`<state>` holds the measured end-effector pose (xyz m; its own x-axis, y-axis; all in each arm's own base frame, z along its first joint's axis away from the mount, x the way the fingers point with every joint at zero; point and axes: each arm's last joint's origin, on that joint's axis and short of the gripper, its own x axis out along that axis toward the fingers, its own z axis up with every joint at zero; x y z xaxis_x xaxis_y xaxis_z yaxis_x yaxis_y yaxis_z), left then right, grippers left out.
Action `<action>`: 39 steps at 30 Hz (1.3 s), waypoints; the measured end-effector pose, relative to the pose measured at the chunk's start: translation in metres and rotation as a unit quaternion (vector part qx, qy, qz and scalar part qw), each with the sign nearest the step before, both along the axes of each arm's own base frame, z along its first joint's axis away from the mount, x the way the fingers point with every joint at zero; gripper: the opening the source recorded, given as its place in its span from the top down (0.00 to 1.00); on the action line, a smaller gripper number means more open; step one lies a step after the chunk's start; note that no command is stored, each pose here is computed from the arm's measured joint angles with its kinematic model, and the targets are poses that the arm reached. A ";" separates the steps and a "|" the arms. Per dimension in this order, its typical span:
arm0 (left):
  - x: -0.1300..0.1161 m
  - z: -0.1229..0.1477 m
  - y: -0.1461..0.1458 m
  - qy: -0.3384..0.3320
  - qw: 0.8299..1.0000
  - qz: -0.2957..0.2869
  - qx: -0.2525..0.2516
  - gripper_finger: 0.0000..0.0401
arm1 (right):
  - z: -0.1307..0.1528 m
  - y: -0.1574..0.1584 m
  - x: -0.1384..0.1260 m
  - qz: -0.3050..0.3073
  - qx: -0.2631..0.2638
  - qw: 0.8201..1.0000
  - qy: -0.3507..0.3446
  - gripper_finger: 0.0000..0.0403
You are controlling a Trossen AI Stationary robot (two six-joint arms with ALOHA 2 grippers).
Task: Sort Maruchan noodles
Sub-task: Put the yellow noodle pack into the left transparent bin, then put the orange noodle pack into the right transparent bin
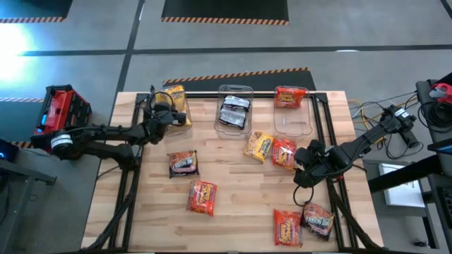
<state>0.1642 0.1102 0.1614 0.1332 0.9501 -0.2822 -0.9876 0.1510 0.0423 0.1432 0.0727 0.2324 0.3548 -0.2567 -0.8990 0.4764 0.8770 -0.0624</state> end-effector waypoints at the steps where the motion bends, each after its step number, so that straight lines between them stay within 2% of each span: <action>1: 0.000 0.001 0.000 -0.002 1.000 0.003 0.002 0.62 | 0.000 0.000 0.000 0.000 0.000 1.000 0.000 0.32; 6: -0.002 0.001 0.000 0.003 1.000 0.016 0.005 0.49 | 0.000 0.000 0.000 0.000 0.000 1.000 0.000 0.32; 9: -0.004 -0.002 -0.001 0.021 0.999 0.029 0.003 0.45 | 0.000 0.000 0.000 0.000 0.000 1.000 0.000 0.32; 19: -0.006 0.006 0.000 0.072 0.995 0.067 0.000 0.46 | 0.000 0.000 0.001 0.000 0.002 1.000 -0.003 0.32; 26: -0.001 0.029 0.003 0.116 0.988 0.101 0.007 0.46 | 0.001 0.001 0.002 0.000 0.006 1.000 -0.010 0.32; 30: 0.005 0.048 0.007 0.119 0.987 0.103 0.008 0.46 | 0.001 0.001 0.002 0.000 0.006 1.000 -0.011 0.32; 33: 0.012 0.062 0.007 0.094 0.993 0.069 -0.007 0.46 | 0.001 0.001 0.002 0.000 0.007 1.000 -0.011 0.32; 36: 0.020 0.067 0.004 0.038 0.998 0.003 -0.047 0.46 | 0.001 0.001 0.002 0.000 0.007 1.000 -0.012 0.32; 39: 0.030 0.067 -0.005 -0.009 0.994 -0.074 -0.084 0.46 | 0.001 0.001 0.002 0.000 0.008 1.000 -0.013 0.32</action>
<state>0.1941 0.1056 0.2279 0.2745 0.8596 -0.4309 -0.9545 0.2979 -0.0138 0.1455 0.0741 0.2329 0.3774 -0.2431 -0.8936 0.4777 0.8778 -0.0370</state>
